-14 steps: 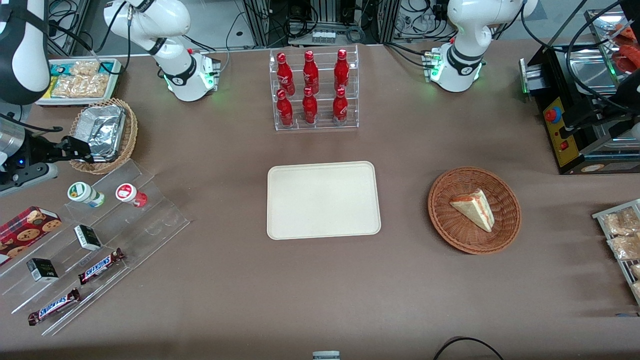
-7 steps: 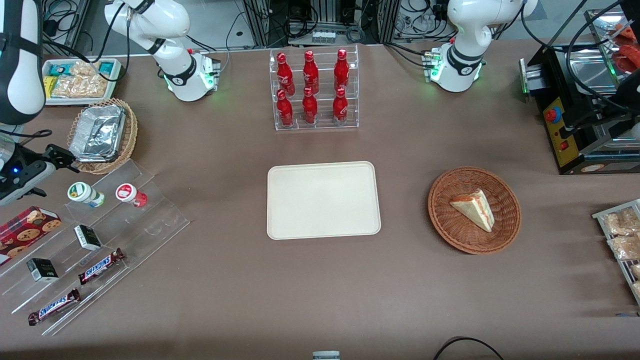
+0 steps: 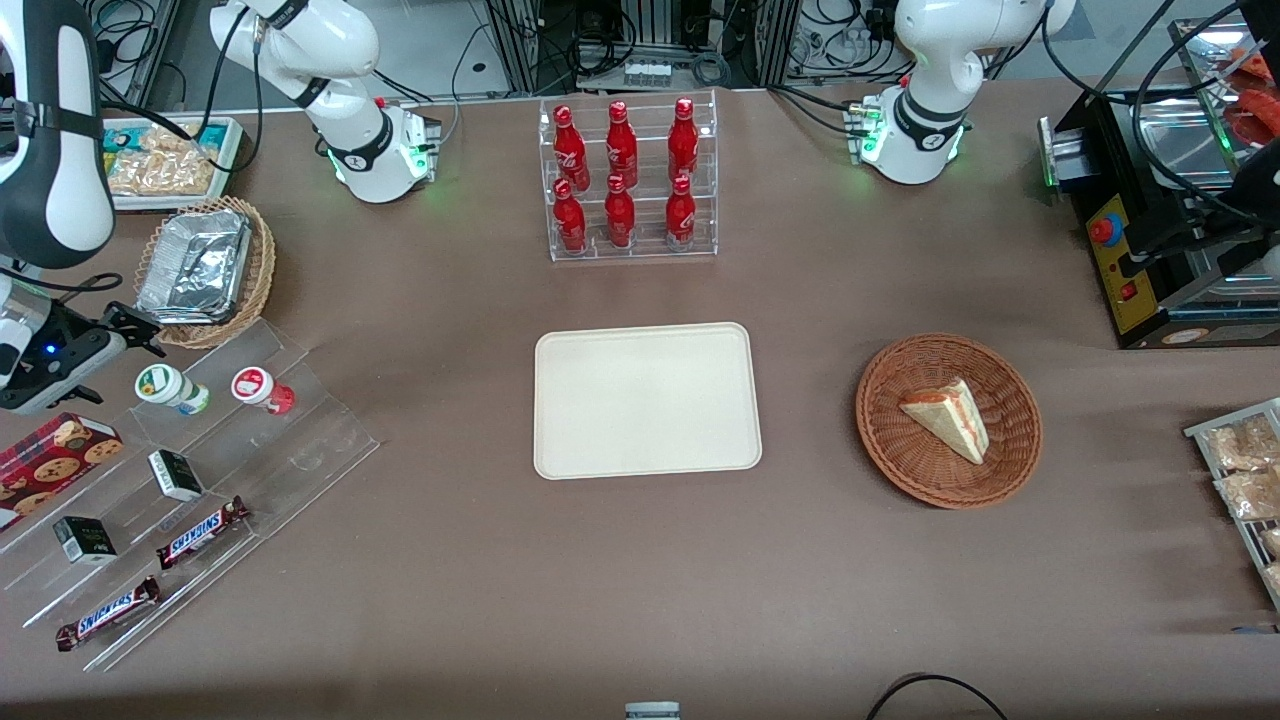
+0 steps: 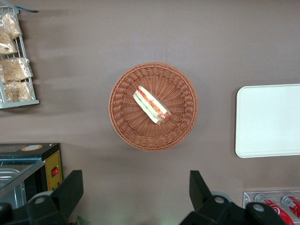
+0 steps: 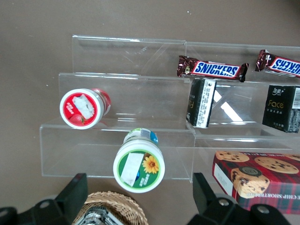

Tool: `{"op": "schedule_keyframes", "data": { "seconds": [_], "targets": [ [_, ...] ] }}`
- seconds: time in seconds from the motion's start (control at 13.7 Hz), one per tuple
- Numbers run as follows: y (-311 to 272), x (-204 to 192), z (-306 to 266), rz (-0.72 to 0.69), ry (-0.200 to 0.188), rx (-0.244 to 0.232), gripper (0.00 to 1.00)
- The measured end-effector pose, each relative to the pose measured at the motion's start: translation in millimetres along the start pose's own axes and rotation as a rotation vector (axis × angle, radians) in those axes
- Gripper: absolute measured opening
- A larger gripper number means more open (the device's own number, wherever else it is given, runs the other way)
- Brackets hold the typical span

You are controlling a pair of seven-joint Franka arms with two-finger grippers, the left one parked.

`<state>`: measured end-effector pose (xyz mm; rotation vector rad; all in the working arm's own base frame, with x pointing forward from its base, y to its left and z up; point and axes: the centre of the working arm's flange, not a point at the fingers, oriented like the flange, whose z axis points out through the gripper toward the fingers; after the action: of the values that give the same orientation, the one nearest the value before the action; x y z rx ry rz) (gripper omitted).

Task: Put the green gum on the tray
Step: 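Move the right gripper down toward the green-and-white gum canister on the rack, then close the right gripper on the green gum canister and lift it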

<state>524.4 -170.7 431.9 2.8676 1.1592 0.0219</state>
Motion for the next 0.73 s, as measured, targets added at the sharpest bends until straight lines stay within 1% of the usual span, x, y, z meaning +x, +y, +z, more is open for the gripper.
{"op": "schedule_keyframes", "data": {
  "seconds": [0.73],
  "targets": [
    [-8, -6, 41, -0.001, 0.02, -0.032, 1.0]
  ]
}}
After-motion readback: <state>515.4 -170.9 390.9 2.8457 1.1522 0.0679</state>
